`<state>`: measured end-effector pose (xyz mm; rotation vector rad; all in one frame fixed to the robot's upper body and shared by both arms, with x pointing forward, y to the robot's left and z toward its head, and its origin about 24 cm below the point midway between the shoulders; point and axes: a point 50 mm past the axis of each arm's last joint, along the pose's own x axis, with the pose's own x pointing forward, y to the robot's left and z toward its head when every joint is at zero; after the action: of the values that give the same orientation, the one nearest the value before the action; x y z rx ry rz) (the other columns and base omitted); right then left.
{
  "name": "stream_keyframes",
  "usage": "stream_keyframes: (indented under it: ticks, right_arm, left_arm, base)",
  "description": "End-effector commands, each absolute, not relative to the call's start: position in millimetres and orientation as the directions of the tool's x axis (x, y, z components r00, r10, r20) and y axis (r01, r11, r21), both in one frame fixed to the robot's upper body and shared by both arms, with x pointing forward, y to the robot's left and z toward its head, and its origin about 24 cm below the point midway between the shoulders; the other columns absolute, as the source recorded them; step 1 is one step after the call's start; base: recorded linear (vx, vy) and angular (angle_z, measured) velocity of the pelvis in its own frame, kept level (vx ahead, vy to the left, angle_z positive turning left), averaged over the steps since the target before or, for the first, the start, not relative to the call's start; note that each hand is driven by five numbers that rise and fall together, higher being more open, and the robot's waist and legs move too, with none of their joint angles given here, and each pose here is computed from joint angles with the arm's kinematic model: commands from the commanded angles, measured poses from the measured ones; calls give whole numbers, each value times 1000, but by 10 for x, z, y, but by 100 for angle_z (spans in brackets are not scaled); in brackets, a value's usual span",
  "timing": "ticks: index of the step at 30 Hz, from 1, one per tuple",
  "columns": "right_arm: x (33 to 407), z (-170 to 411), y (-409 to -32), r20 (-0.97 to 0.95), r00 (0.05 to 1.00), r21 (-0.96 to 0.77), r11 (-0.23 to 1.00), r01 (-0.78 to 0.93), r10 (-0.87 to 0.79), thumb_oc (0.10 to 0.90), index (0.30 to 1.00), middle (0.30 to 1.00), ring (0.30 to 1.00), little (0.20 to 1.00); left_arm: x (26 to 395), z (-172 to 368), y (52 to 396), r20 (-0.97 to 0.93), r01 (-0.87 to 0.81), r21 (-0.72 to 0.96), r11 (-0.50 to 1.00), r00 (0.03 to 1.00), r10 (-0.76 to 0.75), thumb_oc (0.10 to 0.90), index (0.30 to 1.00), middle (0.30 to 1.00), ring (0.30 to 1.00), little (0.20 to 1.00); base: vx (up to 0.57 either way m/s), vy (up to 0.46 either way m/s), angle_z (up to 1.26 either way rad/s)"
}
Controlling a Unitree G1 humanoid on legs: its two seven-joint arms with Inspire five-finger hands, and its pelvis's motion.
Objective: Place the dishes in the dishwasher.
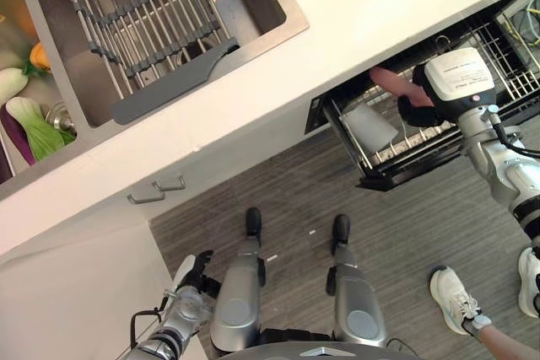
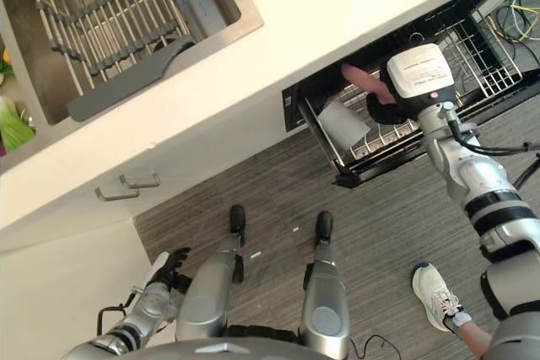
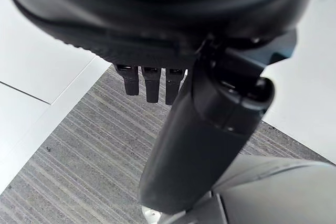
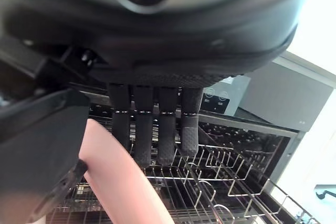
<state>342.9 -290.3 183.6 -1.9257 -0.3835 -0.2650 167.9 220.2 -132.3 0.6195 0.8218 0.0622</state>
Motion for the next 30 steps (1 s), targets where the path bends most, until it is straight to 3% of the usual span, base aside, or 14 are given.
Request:
stream_keyframes:
  ticks: [1, 7, 10, 12, 13, 15, 16, 20, 23, 24, 25, 26, 30]
  right_arm:
    - [3338, 2539, -2863, 592, 784, -730, -287, 620, 187, 800, 900, 900, 900, 900]
    - [3285, 2534, -2903, 547, 812, -764, -277, 583, 204, 800, 900, 900, 900, 900]
    - [3199, 2560, -2990, 591, 792, -765, -205, 611, 155, 800, 900, 900, 900, 900]
    - [3135, 2512, -3134, 637, 769, -761, -116, 638, 49, 800, 900, 900, 900, 900]
    - [3039, 2388, -3434, 675, 721, -733, -25, 680, -155, 800, 900, 900, 900, 900]
    - [2933, 2243, -3747, 668, 649, -691, 22, 723, -364, 800, 900, 900, 900, 900]
    - [2925, 2235, -3756, 668, 648, -690, 23, 724, -367, 800, 900, 900, 900, 900]
    - [2678, 1822, -4099, 558, 499, -580, 119, 806, -663, 800, 900, 900, 900, 900]
    - [2560, 1437, -4173, 426, 476, -562, 187, 806, -769, 800, 900, 900, 900, 900]
    - [2535, 1328, -4168, 387, 487, -573, 210, 792, -783, 533, 500, 500, 500, 500]
    - [2535, 1328, -4168, 387, 487, -573, 210, 792, -783, 533, 500, 500, 500, 500]
    - [2539, 1259, -4133, 367, 498, -573, 231, 787, -785, 400, 300, 300, 300, 300]
    - [2618, 1170, -4031, 341, 531, -582, 270, 767, -776, 400, 300, 300, 300, 300]
  left_arm:
    - [1533, -1417, 2079, -702, 239, 518, 821, 667, 250, 800, 900, 900, 900, 900]
    - [1483, -1431, 2132, -717, 269, 523, 809, 651, 247, 800, 900, 900, 900, 900]
    - [1453, -1439, 2171, -726, 262, 522, 812, 636, 261, 800, 900, 900, 900, 900]
    - [1458, -1434, 2181, -723, 257, 525, 811, 637, 267, 800, 900, 900, 900, 900]
    - [1464, -1427, 2192, -716, 249, 533, 808, 642, 274, 800, 900, 900, 900, 900]
    - [1481, -1415, 2209, -709, 235, 538, 809, 646, 284, 800, 900, 900, 900, 900]
    - [1482, -1413, 2215, -708, 237, 540, 808, 646, 284, 800, 900, 900, 900, 900]
    - [1522, -1392, 2238, -696, 191, 545, 817, 646, 314, 800, 900, 900, 900, 900]
    - [1504, -1404, 2234, -704, 190, 542, 819, 634, 319, 800, 900, 900, 900, 900]
    - [1487, -1415, 2220, -711, 202, 538, 818, 630, 312, 800, 900, 900, 900, 900]
    - [1487, -1415, 2220, -711, 202, 538, 818, 630, 312, 800, 900, 900, 900, 900]
    - [1481, -1423, 2199, -716, 214, 534, 818, 629, 303, 800, 900, 900, 900, 900]
    - [1490, -1432, 2115, -719, 244, 523, 817, 640, 269, 800, 900, 900, 900, 900]
  base:
    - [9, 3, -5]
    - [27, -5, -3]
    - [59, -4, -6]
    - [60, -18, -4]
    - [51, -19, -4]
    - [15, -11, -1]
    - [0, 0, 0]
    - [0, 0, 0]
    - [-9, 4, -1]
    - [-18, 8, -3]
    - [-26, 10, -8]
    - [-65, 24, -10]
    - [-48, 12, -5]
